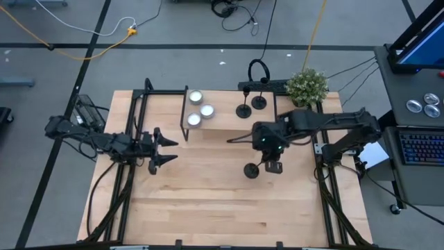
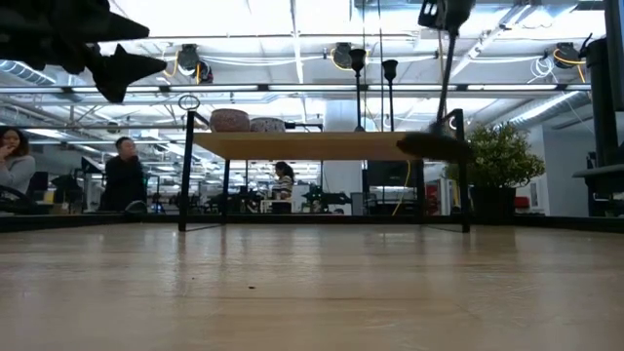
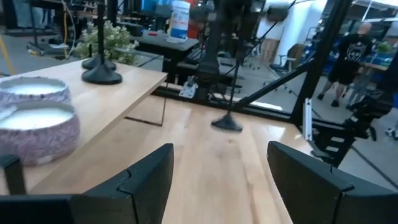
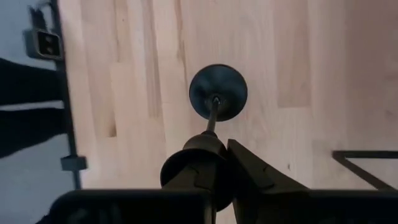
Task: Pick & Place candle stick holders
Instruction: Put the candle holder on the shelf
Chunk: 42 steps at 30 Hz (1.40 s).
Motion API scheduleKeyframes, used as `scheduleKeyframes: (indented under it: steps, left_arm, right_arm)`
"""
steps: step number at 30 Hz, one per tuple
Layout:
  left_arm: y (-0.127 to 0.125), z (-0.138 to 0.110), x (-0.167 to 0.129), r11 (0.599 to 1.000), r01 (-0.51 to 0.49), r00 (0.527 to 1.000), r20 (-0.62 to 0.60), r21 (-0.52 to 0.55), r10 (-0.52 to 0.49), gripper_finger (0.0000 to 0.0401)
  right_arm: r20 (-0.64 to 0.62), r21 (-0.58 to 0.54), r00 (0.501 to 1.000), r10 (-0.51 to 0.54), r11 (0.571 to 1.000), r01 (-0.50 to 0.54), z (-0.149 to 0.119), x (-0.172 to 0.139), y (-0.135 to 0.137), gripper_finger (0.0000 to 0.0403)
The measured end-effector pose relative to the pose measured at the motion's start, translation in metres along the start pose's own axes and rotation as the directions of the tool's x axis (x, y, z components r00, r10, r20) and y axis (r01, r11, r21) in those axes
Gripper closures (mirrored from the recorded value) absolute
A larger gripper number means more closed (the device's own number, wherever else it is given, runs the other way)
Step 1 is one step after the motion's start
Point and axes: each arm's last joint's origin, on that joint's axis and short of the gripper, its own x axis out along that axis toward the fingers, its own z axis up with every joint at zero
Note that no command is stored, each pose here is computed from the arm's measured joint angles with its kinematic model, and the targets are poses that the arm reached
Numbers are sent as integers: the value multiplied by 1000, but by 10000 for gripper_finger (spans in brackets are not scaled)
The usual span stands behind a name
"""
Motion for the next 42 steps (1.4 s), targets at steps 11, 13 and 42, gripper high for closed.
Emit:
scheduleKeyframes:
  steps: [11, 13, 42]
  left_arm:
    - [10, 1, -14, 999, -24, 1000, -7, 21, 24, 134]
    - [12, 0, -18, 999, -32, 999, -9, 23, 32, 134]
    - [15, -1, -26, 998, -52, 999, -18, -29, 51, 134]
  right_arm:
    - [70, 108, 975, -213, 973, 205, -7, -80, -7, 391]
    - [125, 126, 967, -221, 971, 205, -5, -93, -13, 391]
    - [174, 387, 945, -276, 902, 192, -12, -130, -111, 391]
